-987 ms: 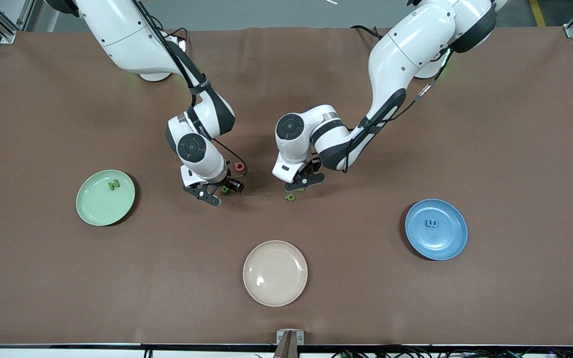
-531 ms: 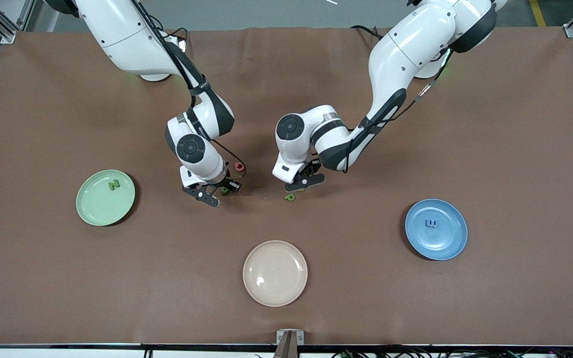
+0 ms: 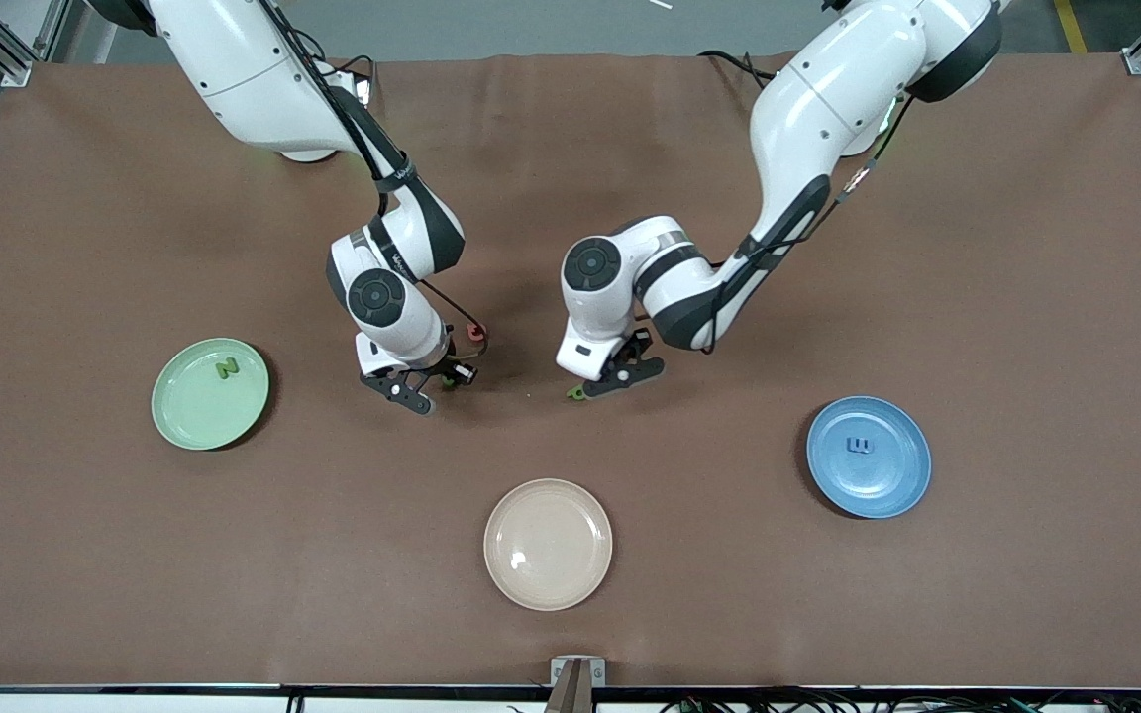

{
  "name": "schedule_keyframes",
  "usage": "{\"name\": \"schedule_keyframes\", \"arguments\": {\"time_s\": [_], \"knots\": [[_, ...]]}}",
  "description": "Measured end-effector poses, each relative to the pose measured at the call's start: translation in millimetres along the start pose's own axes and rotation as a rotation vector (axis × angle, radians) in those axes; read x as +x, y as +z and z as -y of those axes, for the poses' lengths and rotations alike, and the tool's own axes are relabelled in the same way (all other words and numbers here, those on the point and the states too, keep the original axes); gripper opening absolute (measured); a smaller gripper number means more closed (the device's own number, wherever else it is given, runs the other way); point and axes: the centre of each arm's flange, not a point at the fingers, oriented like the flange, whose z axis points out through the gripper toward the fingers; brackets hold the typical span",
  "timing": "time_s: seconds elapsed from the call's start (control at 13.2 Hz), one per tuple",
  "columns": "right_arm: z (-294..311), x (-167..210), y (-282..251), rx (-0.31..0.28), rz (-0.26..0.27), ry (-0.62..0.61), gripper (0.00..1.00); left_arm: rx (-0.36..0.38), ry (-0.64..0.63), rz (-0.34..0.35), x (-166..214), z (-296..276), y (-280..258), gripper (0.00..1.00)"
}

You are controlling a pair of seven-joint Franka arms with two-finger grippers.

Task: Sort upper and lower case letters into plates
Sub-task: 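Drop the x on the blue plate while the right gripper drops B on green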

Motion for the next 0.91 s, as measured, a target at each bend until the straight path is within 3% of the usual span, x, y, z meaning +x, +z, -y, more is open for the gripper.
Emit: {"name": "schedule_keyframes", "arguments": {"time_s": [0.3,0.46,0.76,0.91], "knots": [[2.0,3.7,-7.5,0.004,-0.007,-0.005,0.29,0.046,-0.044,-0.063,73.9,52.6,-69.5,0.25],[-7.6,19.5,-35.9,-0.032,0.011,-0.047,0.29,0.057,-0.039,-0.068,119.9,90.3,-78.7,0.25],[-89.5,99.3,-126.1,-0.056,0.045,-0.201,0.29,0.089,-0.026,-0.031,205.0,180.2,-58.5,0.25],[-151.0,144.3,-142.6,-0.045,0.054,-0.314,0.29,0.105,-0.008,-0.002,237.9,229.2,-44.8,0.25]]}}
